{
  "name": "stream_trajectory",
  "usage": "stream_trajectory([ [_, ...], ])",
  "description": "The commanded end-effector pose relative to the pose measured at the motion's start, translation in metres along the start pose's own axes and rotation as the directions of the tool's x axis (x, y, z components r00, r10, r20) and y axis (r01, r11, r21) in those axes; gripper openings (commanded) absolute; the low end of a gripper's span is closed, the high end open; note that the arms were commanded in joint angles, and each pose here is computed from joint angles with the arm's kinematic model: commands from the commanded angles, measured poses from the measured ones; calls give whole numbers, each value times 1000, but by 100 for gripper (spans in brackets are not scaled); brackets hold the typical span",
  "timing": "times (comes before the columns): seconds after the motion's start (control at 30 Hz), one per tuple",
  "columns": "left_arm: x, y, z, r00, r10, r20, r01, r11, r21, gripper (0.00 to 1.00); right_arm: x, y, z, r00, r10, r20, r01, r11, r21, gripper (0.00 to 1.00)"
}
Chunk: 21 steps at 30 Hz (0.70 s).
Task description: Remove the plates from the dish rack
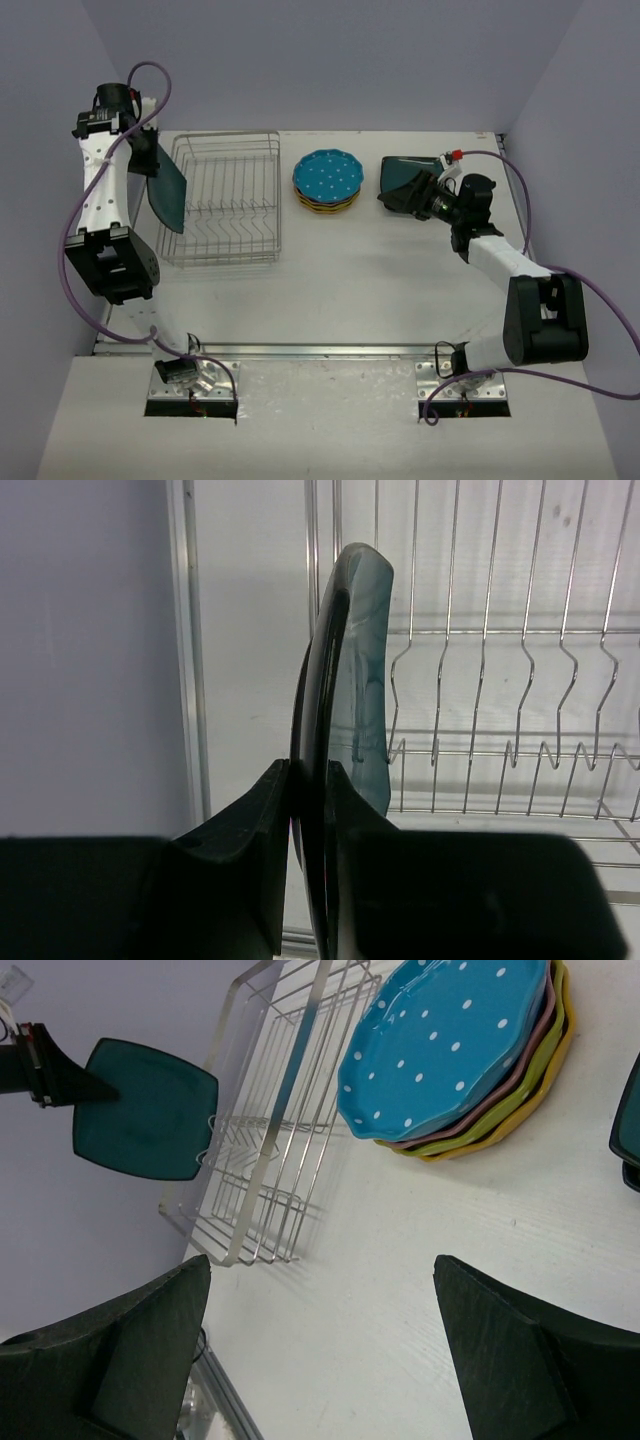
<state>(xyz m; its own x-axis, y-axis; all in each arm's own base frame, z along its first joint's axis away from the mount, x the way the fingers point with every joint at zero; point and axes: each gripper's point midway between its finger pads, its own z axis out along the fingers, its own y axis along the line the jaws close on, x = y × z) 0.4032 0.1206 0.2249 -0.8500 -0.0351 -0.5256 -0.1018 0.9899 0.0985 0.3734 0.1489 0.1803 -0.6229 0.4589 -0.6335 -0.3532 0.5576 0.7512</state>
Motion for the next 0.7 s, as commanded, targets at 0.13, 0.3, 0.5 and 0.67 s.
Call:
stream_trajectory([
  [0.13, -87, -16, -88, 947, 44, 317, -52, 999, 16, 0, -25, 34, 2, 996, -80, 50, 83, 994, -75, 91],
  [0.3, -94, -42, -122, 897, 130, 423, -152, 988, 18, 0, -24, 44, 8, 995, -90, 44, 94, 991, -98, 91],
  [0.5, -52, -146, -152, 898, 2, 441, -275, 784, 557, 0, -19, 79, 17, 997, -76, 30, 81, 971, -225, 92],
  [0.67, -4, -228, -167, 947, 35, 319, -296, 479, 826, 0, 2, 124, 29, 976, -214, -33, 188, 915, -358, 92],
])
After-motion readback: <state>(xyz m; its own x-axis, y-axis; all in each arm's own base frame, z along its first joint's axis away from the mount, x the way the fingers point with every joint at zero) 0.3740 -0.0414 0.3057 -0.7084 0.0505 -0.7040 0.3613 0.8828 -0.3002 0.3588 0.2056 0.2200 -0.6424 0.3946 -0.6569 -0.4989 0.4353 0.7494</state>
